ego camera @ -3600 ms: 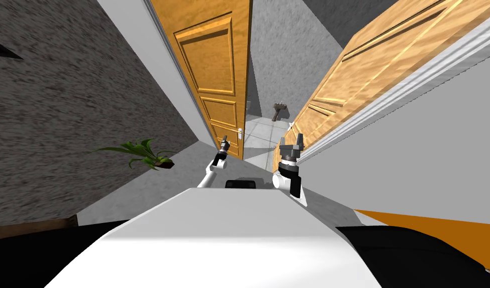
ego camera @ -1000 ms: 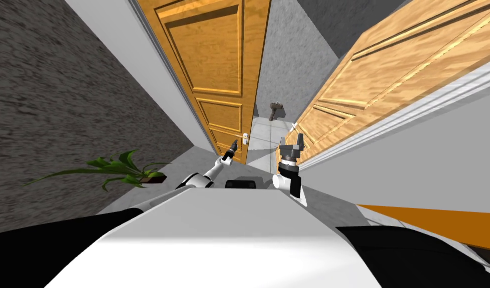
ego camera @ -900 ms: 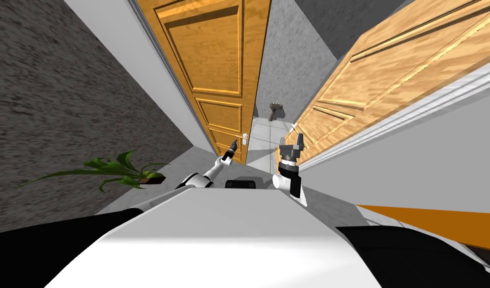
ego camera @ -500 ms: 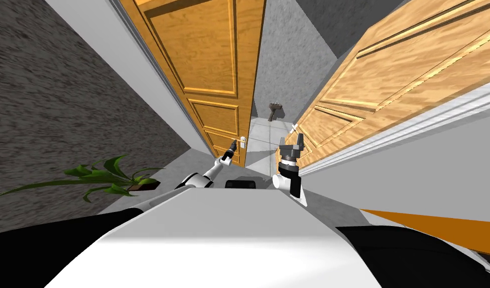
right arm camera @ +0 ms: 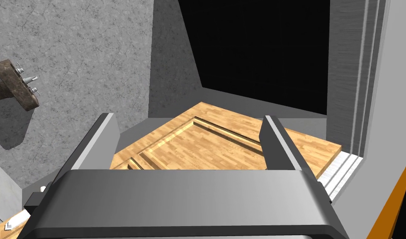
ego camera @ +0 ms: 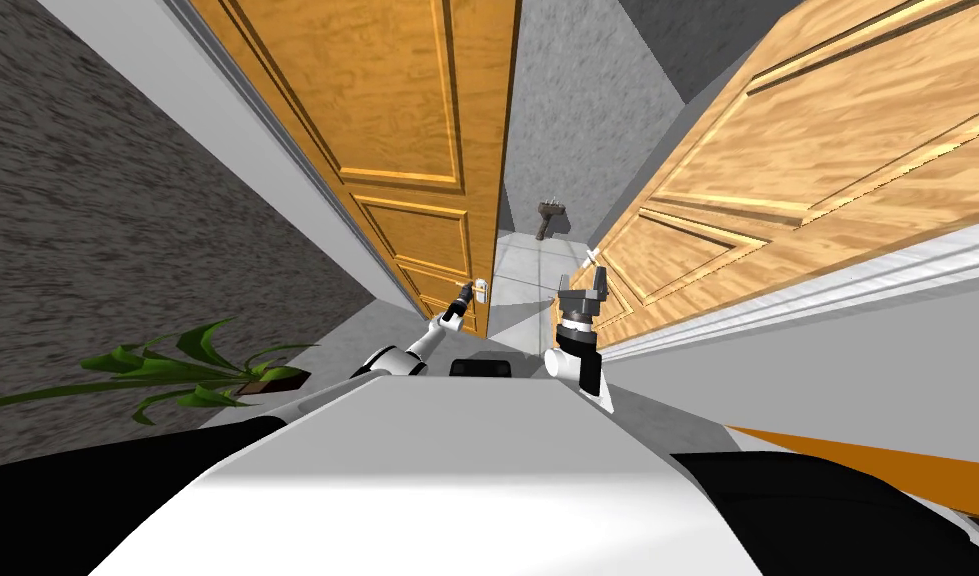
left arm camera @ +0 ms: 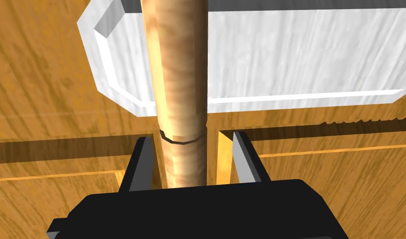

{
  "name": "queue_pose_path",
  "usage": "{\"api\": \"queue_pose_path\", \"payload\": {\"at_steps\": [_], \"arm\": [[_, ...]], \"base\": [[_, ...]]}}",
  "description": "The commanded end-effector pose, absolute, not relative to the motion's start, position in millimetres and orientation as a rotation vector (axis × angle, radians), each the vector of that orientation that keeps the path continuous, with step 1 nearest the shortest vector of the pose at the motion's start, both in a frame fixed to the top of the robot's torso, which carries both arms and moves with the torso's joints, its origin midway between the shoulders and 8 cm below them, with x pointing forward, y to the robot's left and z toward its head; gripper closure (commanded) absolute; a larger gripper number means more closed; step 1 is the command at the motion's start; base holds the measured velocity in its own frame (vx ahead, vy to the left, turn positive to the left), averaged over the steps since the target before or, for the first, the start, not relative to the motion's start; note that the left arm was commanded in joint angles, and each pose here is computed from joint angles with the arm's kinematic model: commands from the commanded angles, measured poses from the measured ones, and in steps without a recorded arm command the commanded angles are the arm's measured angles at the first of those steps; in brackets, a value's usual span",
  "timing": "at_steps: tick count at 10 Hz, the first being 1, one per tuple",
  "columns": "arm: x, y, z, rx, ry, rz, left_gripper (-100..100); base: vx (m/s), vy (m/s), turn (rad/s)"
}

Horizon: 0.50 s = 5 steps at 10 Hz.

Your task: Push the door open

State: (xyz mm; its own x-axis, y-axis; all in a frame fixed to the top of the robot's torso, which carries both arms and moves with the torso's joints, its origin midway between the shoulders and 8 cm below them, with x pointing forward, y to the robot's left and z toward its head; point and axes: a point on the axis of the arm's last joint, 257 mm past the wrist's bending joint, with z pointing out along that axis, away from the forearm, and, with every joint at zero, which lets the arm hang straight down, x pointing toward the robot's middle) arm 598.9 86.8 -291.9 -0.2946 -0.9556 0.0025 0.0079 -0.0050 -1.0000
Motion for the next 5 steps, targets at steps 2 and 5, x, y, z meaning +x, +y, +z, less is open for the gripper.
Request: {"api": "queue_pose_path", "payload": {"at_steps": [2,5], "arm": [[598.8,87.0,-292.3,-1.05,1.418,-1.432,100],[598.8,87.0,-292.3,-1.05,1.418,-1.432,100]], "base": [[-0.022,0.007,-0.013],[0.0,0.0,0.0]]}}
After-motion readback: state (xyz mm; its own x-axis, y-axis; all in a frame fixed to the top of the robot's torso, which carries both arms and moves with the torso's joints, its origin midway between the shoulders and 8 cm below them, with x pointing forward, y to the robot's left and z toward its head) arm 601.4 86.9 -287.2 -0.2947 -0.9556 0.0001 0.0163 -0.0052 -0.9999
